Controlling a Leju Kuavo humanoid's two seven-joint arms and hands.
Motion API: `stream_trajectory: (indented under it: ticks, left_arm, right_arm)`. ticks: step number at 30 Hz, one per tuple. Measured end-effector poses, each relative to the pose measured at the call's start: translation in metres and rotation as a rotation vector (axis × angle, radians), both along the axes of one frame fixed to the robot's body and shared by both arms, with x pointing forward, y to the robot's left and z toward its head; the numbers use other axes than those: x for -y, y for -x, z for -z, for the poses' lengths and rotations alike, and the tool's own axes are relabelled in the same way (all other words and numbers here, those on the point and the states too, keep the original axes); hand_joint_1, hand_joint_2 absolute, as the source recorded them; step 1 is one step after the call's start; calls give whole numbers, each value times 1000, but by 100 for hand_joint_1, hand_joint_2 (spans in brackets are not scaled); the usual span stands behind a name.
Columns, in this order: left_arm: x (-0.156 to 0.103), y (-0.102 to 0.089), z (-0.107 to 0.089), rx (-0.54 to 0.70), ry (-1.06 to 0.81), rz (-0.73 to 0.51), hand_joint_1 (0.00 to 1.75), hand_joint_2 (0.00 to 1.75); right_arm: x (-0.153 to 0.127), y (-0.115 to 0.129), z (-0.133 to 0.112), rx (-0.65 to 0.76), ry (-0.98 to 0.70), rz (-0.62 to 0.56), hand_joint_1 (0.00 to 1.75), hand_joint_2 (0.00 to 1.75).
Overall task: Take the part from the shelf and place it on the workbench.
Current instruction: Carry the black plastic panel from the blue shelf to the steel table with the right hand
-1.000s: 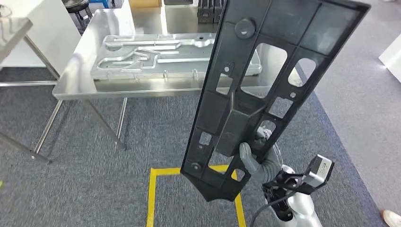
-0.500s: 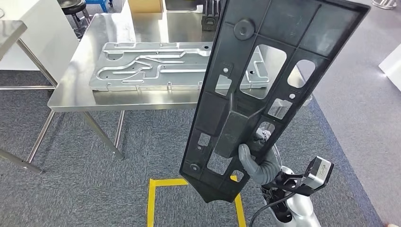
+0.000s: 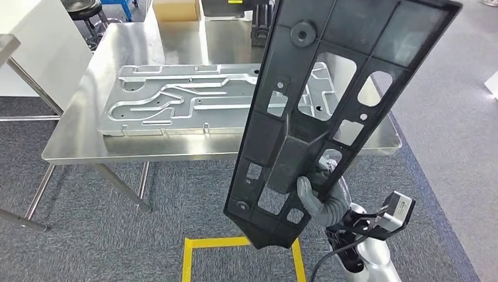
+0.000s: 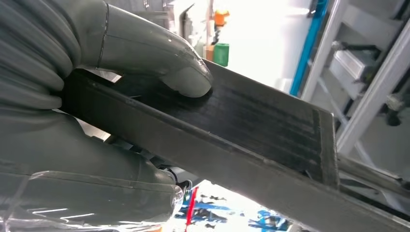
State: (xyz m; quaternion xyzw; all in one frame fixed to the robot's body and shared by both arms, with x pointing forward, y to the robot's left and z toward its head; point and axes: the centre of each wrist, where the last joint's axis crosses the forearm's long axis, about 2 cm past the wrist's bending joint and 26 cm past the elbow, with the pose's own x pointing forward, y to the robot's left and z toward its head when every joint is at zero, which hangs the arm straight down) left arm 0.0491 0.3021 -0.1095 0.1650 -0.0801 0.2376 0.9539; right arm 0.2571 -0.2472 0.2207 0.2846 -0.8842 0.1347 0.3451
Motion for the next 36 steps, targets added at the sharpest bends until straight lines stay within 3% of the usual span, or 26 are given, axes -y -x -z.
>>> stream_trajectory:
  ticks: [7,11,14,18,21,24,26,36]
  left_arm:
    - [1,3,0,-6,6,-13,0,175]
    - [2,6,1,-5,2,-7,0,175]
    - [3,2,0,12,3,11,0,175]
    - [4,-1,0,31,3,52,0,175]
    - [5,-1,0,32,1,84,0,175]
    - [8,-1,0,35,5,114,0,175]
    - [11,-1,0,39,10,134,0,175]
    - [13,-1,0,32,6,170,0,175]
  right_arm:
    - [1,-10,-10,42,72,45,175,175]
    - [17,-41,-48,138,274,221,175,175]
    - [48,-79,-97,269,522,519,175,175]
    - [105,-128,-174,545,945,1098,175,175]
    - [137,-153,-218,652,1218,1327,175,175]
    - [154,-171,-237,648,1405,1380,175,175]
    - [162,-181,-234,613,1490,1363,175,175]
    - [196,-200,-170,363,1603,1190,175,175]
